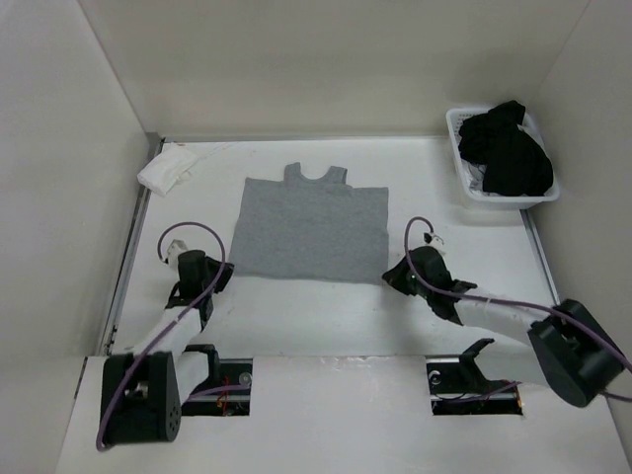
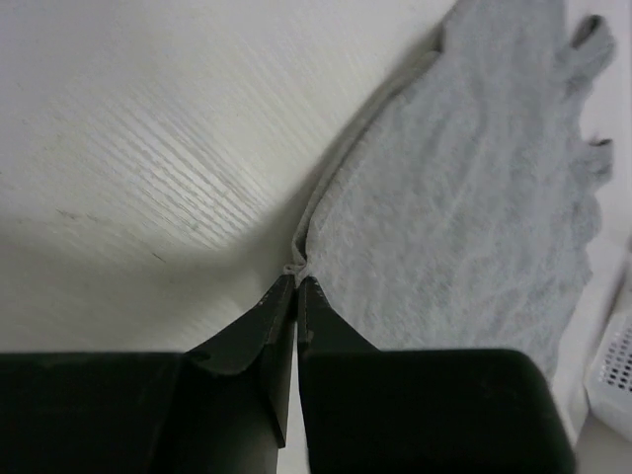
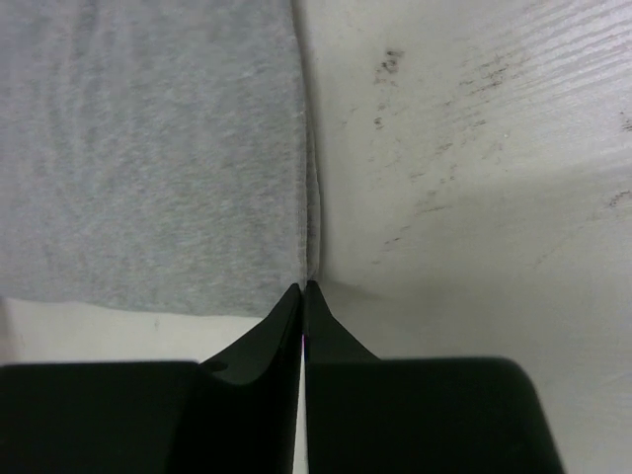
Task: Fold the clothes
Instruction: Fold the tank top
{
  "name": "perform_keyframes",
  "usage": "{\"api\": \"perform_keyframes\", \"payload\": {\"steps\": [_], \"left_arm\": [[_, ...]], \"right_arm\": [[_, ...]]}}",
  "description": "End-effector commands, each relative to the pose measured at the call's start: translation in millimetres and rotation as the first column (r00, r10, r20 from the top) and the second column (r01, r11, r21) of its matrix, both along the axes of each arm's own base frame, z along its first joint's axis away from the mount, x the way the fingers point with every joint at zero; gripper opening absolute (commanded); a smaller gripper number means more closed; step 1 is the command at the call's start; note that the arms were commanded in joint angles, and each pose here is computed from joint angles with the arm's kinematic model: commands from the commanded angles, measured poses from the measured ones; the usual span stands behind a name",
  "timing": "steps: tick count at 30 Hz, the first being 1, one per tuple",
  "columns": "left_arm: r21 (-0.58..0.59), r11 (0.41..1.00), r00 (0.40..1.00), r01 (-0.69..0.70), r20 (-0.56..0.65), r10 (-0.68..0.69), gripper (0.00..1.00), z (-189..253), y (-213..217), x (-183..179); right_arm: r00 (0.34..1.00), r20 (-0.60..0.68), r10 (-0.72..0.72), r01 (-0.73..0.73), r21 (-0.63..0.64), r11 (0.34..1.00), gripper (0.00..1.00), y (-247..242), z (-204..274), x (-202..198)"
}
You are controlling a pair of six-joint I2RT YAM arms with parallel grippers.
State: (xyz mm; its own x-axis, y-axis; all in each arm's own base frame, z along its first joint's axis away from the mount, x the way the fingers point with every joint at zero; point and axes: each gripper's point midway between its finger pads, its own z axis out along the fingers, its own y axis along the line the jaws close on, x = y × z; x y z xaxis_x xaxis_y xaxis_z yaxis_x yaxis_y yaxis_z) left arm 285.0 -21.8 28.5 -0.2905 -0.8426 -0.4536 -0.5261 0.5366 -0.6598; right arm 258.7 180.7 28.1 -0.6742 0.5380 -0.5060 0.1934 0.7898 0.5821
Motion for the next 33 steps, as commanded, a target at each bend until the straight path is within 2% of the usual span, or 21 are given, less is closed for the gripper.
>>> {"api": "perform_keyframes", "payload": {"steps": [1, 5, 10, 13, 15, 19, 21, 24, 27, 33], "left_arm": [[-0.028, 0.999, 0.99, 0.044, 0.136, -0.04, 0.0, 49.7, -10.6, 4.7], [0.021, 0.998, 0.937, 0.063, 0.344, -0.067, 0.0, 158.0, -15.4, -19.4], [0.135, 0.991, 0.821, 0.023, 0.563, -0.096, 0.0, 298.4, -6.9, -80.4], [0.142, 0.99, 0.756, 0.002, 0.648, -0.094, 0.0, 350.1, -3.2, -112.5], [0.145, 0.989, 0.74, -0.006, 0.667, -0.093, 0.0, 365.0, -1.1, -123.1], [0.147, 0.989, 0.765, 0.006, 0.637, -0.1, 0.0, 354.3, -3.1, -114.7], [0.156, 0.988, 0.801, 0.009, 0.591, -0.1, 0.0, 330.8, -4.4, -96.8], [0.167, 0.986, 0.852, 0.013, 0.514, -0.098, 0.0, 292.2, -7.2, -60.4], [0.175, 0.984, 0.888, -0.016, 0.455, -0.067, 0.0, 259.4, -3.0, -11.8], [0.139, 0.988, 0.953, -0.064, 0.303, 0.019, 0.0, 185.7, 13.2, 100.0]], "right_arm": [[0.988, 0.151, 0.03, -0.041, 0.068, 0.997, 0.03, 12.5, 56.8, 4.6], [0.957, 0.28, 0.072, -0.083, 0.029, 0.996, 0.02, 4.6, 128.4, -27.4], [0.903, 0.421, 0.083, -0.097, 0.011, 0.995, 0.02, -26.9, 225.0, -73.9], [0.866, 0.489, 0.102, -0.148, 0.055, 0.987, 0.02, -37.1, 275.3, -98.6], [0.845, 0.521, 0.117, -0.19, 0.089, 0.978, 0.02, -38.3, 299.6, -110.3], [0.822, 0.549, 0.149, -0.221, 0.067, 0.973, 0.04, -30.5, 313.6, -114.7], [0.816, 0.55, 0.175, -0.219, 0.015, 0.976, 0.04, -19.3, 309.2, -108.7], [0.831, 0.527, 0.181, -0.178, -0.058, 0.982, 0.04, -4.2, 292.2, -78.2], [0.854, 0.48, 0.2, -0.199, -0.054, 0.979, 0.03, 14.3, 260.1, -21.9], [0.934, 0.338, 0.12, -0.133, 0.015, 0.991, 0.03, 6.9, 185.9, 116.7]]}}
